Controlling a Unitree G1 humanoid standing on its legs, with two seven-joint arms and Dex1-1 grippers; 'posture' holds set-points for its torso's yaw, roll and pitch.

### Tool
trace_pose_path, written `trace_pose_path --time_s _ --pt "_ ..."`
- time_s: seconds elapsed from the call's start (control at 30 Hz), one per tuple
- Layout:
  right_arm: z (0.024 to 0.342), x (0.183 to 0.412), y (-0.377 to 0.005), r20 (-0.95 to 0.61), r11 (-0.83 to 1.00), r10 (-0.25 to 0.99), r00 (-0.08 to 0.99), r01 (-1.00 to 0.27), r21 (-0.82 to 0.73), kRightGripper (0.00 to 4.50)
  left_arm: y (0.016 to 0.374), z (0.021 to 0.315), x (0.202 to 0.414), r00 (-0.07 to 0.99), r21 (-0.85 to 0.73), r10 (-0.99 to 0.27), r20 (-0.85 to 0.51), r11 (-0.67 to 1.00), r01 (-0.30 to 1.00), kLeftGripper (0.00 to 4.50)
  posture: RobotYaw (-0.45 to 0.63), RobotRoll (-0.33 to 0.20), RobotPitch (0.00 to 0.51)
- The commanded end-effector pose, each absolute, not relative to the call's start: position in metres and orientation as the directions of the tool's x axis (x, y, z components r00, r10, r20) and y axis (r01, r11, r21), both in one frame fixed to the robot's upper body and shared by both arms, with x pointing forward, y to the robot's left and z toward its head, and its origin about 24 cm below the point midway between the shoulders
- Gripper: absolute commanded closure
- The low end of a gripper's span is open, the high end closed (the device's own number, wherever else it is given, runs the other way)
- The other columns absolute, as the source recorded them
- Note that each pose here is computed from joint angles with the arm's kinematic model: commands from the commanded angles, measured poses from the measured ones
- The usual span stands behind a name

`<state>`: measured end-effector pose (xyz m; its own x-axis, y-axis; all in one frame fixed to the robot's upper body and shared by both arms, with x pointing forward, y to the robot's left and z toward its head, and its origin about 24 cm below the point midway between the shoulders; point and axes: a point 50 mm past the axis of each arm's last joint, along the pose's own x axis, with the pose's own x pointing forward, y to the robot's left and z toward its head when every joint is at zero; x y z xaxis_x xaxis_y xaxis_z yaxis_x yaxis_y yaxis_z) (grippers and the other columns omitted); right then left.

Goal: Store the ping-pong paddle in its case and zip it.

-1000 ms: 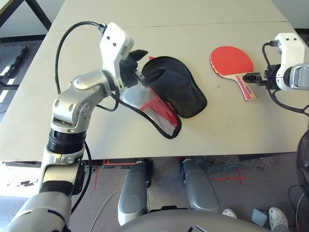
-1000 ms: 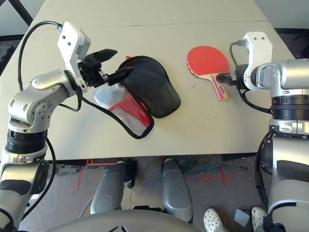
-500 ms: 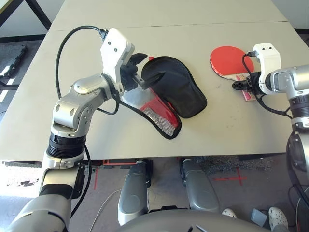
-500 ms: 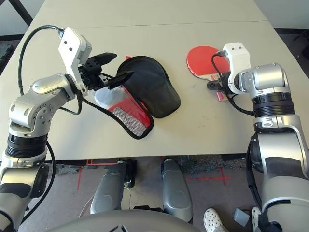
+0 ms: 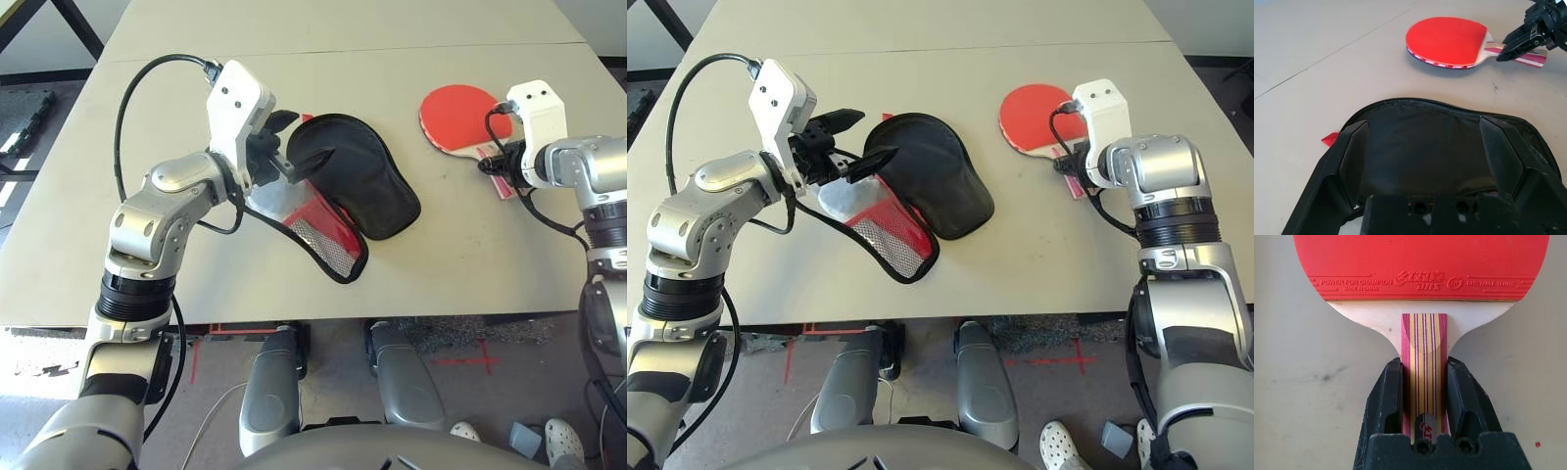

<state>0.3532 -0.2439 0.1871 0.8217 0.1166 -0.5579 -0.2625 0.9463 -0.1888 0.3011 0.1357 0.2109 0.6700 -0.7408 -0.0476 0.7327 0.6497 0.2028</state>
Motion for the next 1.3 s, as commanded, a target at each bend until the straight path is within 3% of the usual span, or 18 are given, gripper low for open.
trace_pose_path --time_s 0.03,0.8,1.3 --pt "0.200 0.352 -0.222 -0.509 0.933 0.193 0.839 -0.317 -0.169 3.45 0.134 0.207 0.299 0.659 0.220 -0.748 -0.072 0.633 0.743 0.00 -0.03 0.000 0.224" --pt "0.182 0.333 -0.109 -0.540 0.801 0.484 0.689 -0.597 -0.044 3.45 0.152 0.225 0.286 0.662 0.364 -0.725 -0.191 0.574 0.734 0.00 0.04 0.000 0.232" --pt "0.165 0.318 -0.103 -0.639 0.807 0.441 0.630 -0.590 -0.025 3.45 0.149 0.225 0.285 0.661 0.362 -0.729 -0.176 0.577 0.733 0.00 0.03 0.000 0.234"
